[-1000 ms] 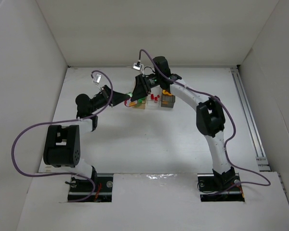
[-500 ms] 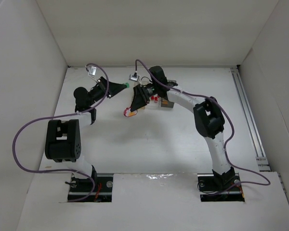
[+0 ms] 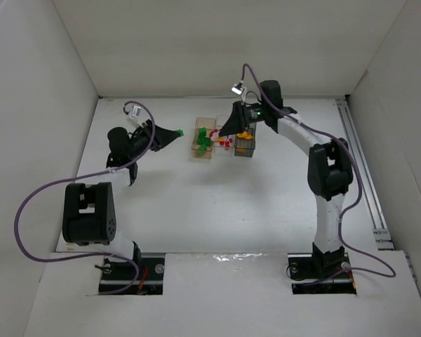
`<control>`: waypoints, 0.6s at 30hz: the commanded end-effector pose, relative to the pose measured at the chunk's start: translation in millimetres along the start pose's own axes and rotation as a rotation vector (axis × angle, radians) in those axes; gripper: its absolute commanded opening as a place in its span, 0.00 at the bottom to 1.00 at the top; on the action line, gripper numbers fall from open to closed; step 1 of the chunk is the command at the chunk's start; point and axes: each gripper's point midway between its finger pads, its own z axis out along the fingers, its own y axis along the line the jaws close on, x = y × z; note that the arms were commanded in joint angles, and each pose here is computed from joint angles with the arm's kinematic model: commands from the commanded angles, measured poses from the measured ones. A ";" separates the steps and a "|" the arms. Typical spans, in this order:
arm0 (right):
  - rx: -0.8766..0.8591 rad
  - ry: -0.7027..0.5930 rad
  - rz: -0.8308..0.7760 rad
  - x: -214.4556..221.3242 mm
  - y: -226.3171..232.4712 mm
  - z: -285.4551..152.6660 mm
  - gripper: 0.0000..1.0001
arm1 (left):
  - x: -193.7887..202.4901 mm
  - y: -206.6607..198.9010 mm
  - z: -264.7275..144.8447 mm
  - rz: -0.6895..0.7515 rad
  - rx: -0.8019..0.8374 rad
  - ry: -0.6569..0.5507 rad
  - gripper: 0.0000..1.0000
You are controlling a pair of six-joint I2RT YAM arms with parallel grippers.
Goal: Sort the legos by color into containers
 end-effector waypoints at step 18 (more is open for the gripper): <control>0.914 -0.096 -0.429 -68.0 -32.5 -87.8 0.00 | 18.8 72.6 99.8 0.447 -0.566 0.323 0.00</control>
